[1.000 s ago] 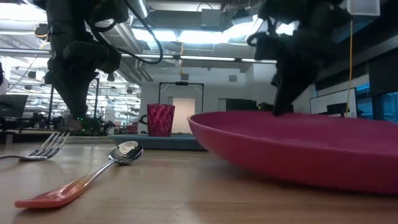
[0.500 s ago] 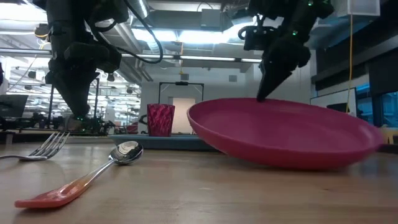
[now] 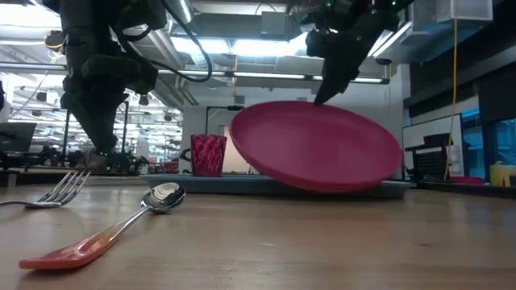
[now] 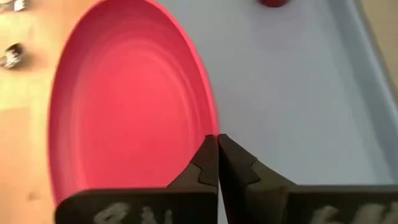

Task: Pick and place plate/cup/fork/spoon on tray
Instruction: Put the pink plate on the blue tray, then put the orange fork below the purple cup on the blue tray

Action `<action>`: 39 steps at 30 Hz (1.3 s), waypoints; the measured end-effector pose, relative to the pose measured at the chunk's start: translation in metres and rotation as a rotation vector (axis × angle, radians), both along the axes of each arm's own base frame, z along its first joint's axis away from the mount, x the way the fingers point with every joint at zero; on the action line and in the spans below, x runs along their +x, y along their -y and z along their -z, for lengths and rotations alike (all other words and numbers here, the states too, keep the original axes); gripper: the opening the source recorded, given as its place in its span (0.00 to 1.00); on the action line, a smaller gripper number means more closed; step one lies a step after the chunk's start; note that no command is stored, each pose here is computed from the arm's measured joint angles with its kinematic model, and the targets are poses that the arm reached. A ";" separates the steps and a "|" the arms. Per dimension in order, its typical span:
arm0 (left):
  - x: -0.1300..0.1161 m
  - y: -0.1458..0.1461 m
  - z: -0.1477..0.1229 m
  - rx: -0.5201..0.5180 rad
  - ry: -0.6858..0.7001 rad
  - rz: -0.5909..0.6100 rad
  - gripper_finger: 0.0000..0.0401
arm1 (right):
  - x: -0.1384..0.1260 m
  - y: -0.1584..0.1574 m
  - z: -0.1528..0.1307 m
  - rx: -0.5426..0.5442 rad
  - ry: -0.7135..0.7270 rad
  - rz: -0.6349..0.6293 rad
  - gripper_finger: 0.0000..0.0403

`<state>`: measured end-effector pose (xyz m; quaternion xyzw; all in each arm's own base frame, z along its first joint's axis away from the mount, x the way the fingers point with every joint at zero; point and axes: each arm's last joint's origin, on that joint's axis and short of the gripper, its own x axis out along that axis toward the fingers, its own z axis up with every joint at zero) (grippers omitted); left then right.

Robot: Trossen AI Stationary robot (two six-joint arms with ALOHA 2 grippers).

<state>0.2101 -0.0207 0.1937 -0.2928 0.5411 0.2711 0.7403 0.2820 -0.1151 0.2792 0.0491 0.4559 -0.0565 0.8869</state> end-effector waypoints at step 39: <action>0.000 -0.002 0.000 0.061 0.004 0.008 0.10 | -0.001 0.094 0.043 -0.102 -0.016 0.186 0.04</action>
